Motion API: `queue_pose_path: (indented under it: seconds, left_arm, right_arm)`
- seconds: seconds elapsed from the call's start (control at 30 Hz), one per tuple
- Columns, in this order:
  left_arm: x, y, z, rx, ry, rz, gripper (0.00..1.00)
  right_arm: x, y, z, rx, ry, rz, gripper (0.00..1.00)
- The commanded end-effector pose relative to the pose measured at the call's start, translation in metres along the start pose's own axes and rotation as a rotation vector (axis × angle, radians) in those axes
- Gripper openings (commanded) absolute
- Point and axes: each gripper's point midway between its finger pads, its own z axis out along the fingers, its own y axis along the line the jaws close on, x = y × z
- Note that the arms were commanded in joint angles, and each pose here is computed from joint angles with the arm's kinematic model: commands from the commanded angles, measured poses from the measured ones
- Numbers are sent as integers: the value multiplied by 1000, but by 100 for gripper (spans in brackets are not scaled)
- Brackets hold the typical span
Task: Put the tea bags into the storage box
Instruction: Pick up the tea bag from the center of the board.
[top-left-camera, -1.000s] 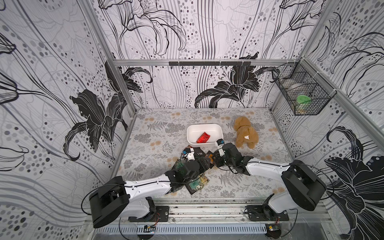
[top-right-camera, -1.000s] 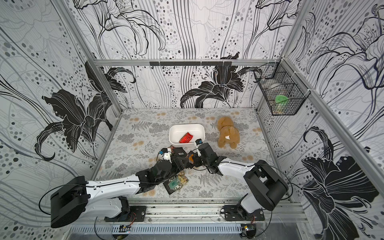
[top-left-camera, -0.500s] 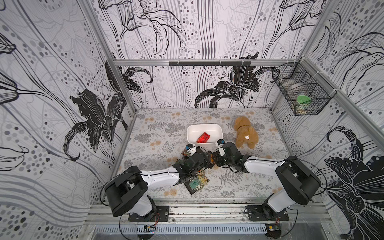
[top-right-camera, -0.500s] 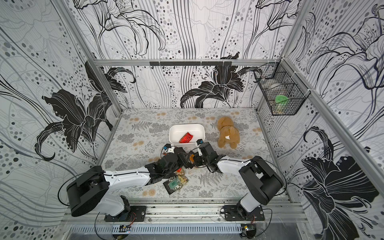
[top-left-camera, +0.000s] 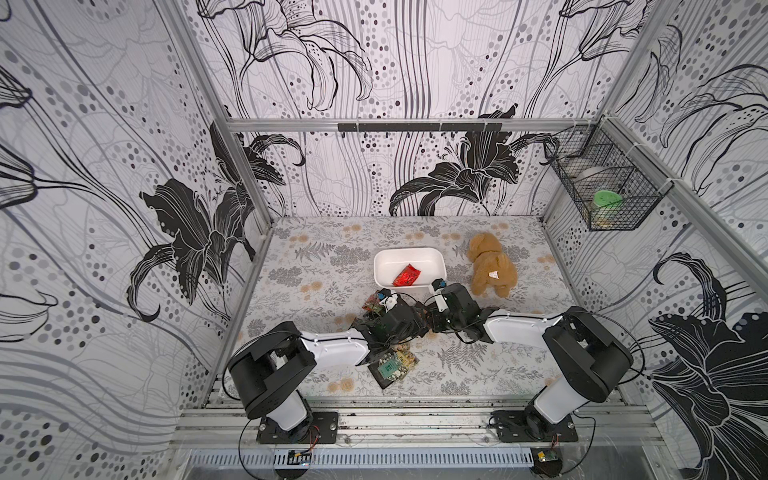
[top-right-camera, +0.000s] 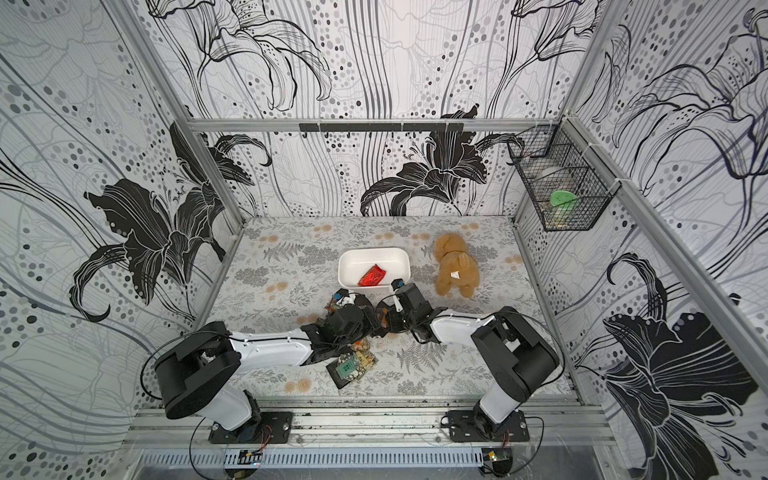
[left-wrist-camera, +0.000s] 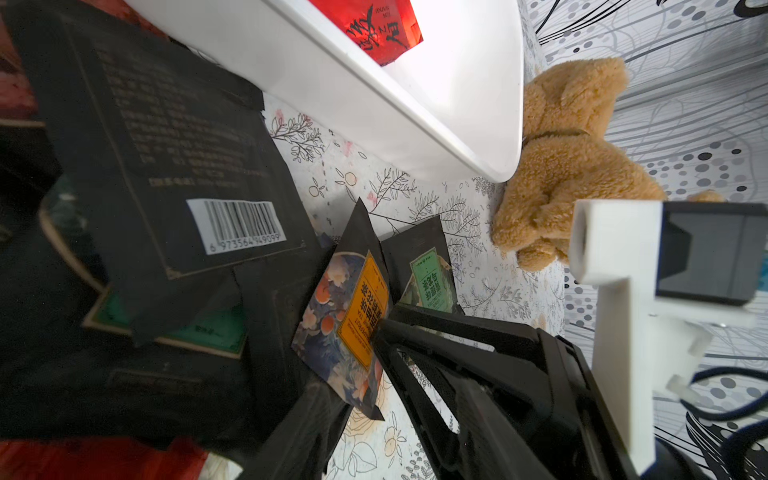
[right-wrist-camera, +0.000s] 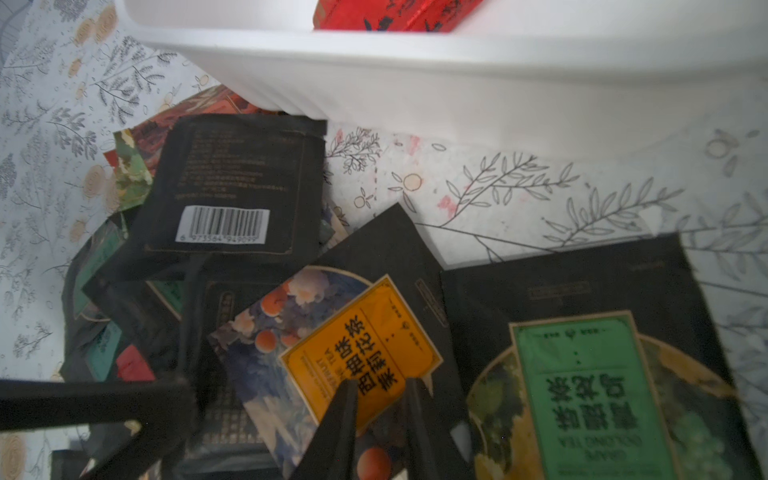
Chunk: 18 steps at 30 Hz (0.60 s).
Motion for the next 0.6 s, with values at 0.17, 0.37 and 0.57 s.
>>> queue_pose_path:
  seconds: [0.17, 0.37, 0.57]
  left_arm:
    - [-9, 16, 5, -64, -47, -4, 54]
    - [-6, 22, 9, -83, -41, -8, 54]
    - [-5, 20, 11, -73, -31, -14, 53]
  right_arm:
    - [0, -2, 4, 15, 25, 19, 25]
    - [1, -1, 6, 9, 33, 21, 25]
    - [2, 0, 7, 7, 38, 22, 25]
